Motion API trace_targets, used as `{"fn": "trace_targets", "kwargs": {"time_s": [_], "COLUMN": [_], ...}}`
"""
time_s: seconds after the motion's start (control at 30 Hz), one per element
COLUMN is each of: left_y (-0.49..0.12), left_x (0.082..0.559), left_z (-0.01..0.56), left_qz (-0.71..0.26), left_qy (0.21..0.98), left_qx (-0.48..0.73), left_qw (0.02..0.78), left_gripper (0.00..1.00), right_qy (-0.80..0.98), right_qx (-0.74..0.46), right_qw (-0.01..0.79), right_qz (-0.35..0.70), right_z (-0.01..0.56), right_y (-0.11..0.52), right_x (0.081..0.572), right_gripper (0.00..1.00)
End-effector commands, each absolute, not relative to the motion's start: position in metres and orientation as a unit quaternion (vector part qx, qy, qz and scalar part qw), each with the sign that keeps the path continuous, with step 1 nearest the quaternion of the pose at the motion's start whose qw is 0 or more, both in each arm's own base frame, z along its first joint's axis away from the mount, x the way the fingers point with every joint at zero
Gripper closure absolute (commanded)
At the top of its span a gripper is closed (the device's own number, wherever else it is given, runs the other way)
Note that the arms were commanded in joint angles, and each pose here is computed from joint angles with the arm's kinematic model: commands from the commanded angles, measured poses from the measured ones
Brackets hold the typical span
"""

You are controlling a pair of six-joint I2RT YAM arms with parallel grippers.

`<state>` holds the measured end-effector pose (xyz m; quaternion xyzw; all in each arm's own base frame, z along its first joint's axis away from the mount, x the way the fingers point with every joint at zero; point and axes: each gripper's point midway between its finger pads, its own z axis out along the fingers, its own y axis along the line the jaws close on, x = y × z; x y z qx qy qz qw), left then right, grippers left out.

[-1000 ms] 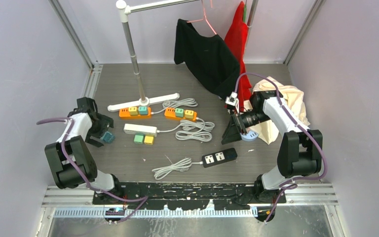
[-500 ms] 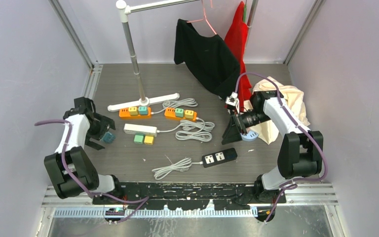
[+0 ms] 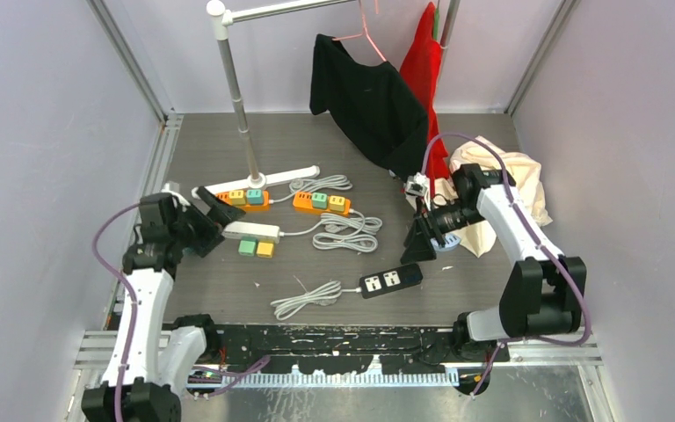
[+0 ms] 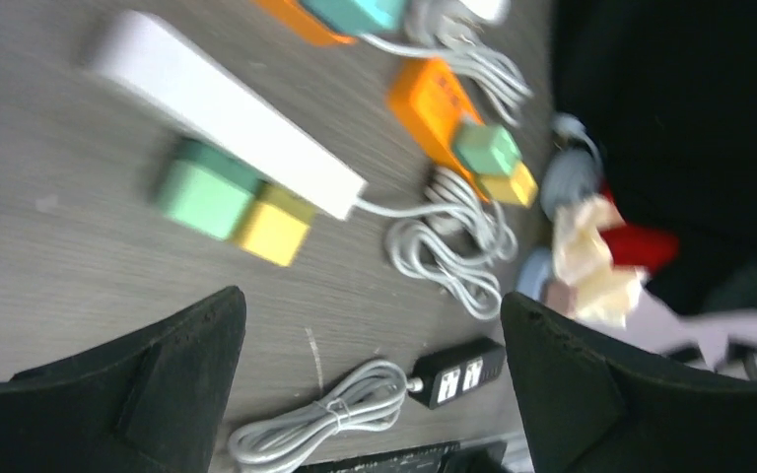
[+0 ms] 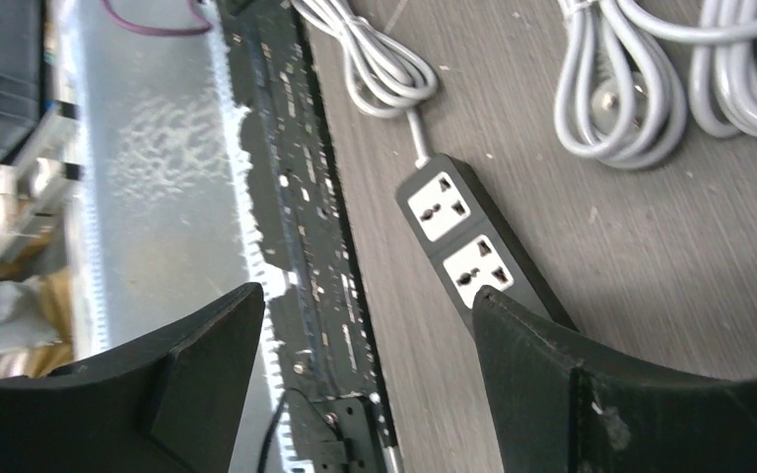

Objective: Pull the plug off the socket
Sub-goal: Place the plug at the center of the board, then pick up the socket from the center of the board.

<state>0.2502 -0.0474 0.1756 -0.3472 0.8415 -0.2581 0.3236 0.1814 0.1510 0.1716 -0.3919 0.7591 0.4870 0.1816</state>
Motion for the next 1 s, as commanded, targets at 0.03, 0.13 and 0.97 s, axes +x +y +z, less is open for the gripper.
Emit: {"fn": "trace_targets", "kwargs": {"time_s": [0.03,0.13,0.97], "left_y": [-0.131,-0.154,-0.276], "left_x": [0.244,0.228,0.183], "left_z": [0.233,0.238,0.155], "left_qz": [-0.469,-0.496,-0.309], "left_qy": [0.776,0.753,0.753], "left_qx": [-0.125,-0.061,0.294], "left_qw": [0.404,0.429,0.501], "left_gripper": [0.0,0.0,0.03], "right_qy": [0.777,0.77,0.705], "right_qx": [-0.432,-0.445,-0.552], "right_qw": [0.229,0.256,0.29], "right_qz": [0.396,0.379,0.338], "right_z": [0.149,0.144,0.112], "right_y": [0.13,0.128,0.118], "right_x": [0.19,0.187,0.173], "right_gripper": [0.17,0.14,0.0]}}
